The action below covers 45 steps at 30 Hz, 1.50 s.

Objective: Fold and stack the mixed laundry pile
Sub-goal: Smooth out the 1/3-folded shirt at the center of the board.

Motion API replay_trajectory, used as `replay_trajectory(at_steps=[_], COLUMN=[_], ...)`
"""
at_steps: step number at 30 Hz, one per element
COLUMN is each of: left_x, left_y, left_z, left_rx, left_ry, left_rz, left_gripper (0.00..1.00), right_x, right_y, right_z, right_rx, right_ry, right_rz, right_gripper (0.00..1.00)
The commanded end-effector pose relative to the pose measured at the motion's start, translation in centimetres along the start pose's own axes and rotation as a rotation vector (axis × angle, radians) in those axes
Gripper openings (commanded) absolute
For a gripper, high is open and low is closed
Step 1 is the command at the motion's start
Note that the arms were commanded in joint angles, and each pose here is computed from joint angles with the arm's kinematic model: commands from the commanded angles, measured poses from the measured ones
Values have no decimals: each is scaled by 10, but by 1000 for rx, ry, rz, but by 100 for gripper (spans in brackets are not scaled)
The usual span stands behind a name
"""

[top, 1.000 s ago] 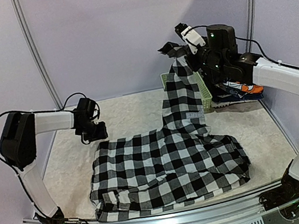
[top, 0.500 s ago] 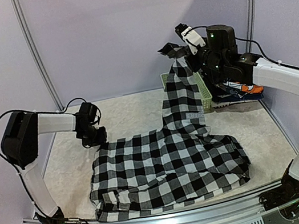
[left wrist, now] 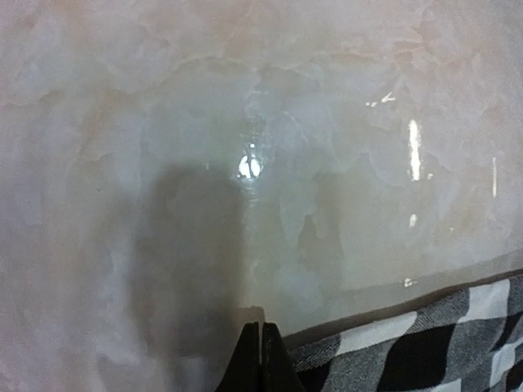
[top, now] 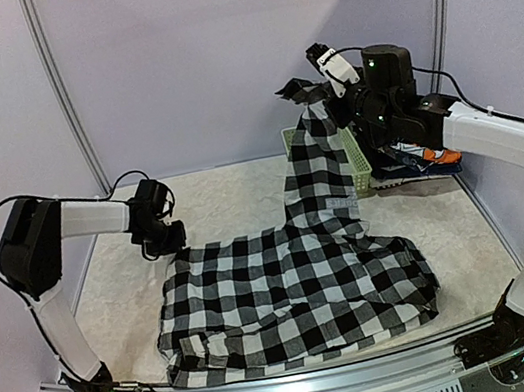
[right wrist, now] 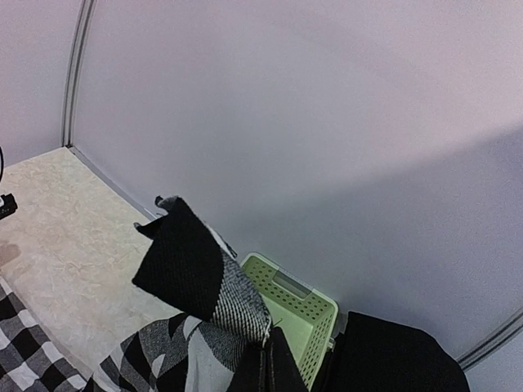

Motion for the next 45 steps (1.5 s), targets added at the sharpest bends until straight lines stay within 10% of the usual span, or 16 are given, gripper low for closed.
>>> replay_trajectory(at_steps=[1,20,45], left_x=[-7,-8,13], left_y=[48,109,111], left_z=[19,-51,-174], left_rx=[-146,-336,-268], left_ry=[-18,16,172], left_rz=[-50,-158,-134], left_gripper=[0,0,0], right_x=[-5,44,92], right_y=[23,150,233], right_z=[21,35,-31], right_rx=[-50,-228,42], right_ry=[4,82,-161], right_rz=[42,608,1069], right_gripper=[0,0,0])
Point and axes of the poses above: each gripper's point midway between its finger pads, its own y axis back along the fingers, its own x axis along the line the jaws close on, z = x × y, the point moved 3 cm from there along y, back along the fingers, and after that the axes turned 2 degrees about -y, right-handed, at the moved point
